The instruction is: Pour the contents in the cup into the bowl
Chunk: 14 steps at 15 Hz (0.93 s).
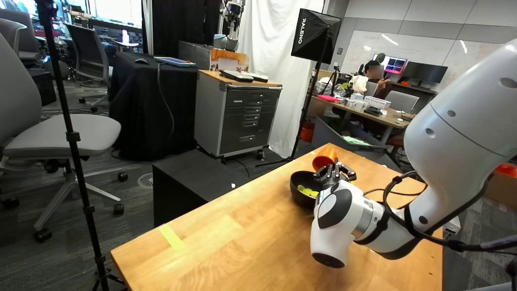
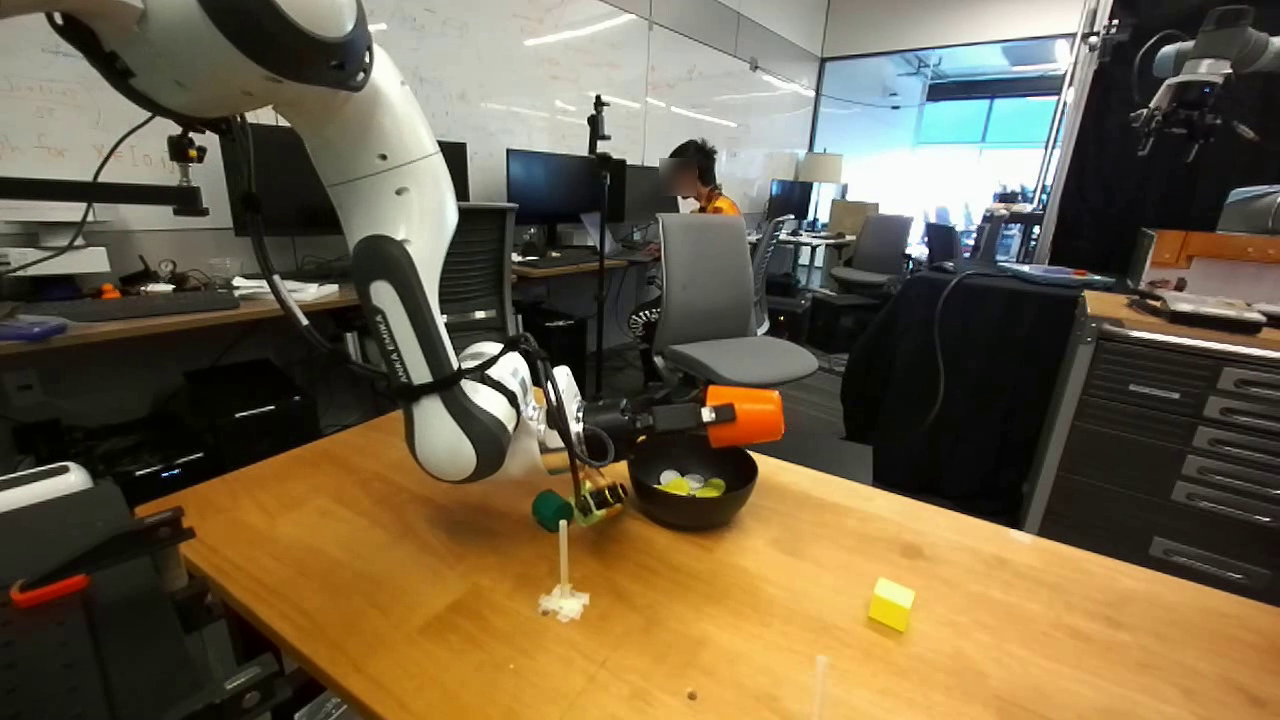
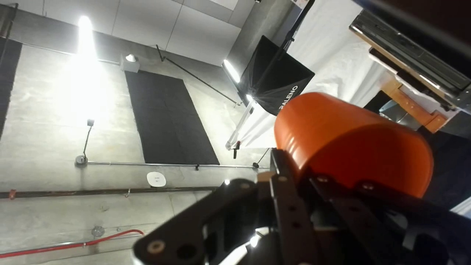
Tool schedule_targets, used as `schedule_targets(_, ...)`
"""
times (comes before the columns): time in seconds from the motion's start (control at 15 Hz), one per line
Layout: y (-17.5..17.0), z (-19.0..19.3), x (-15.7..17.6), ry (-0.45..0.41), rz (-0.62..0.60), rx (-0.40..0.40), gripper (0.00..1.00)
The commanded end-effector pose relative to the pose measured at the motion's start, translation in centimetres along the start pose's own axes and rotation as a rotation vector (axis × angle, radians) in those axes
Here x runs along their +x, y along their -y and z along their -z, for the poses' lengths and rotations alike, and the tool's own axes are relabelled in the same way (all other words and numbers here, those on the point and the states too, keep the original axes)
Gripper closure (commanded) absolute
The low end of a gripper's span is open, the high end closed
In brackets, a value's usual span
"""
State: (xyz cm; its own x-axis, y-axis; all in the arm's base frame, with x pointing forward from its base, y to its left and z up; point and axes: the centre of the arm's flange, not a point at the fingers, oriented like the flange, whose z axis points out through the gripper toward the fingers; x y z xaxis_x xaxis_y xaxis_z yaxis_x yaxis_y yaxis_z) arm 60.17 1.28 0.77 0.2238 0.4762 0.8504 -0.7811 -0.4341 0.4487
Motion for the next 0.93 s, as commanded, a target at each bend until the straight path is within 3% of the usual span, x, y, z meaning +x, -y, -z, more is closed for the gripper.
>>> schedule_targets(0.0, -0.2, -0.3, 0.5, 0.022, -0.011, 0.002, 0.94)
schedule_targets(0.87, -1.2, 0.5, 1.7, 0.165, -0.097, 0.085, 0.94)
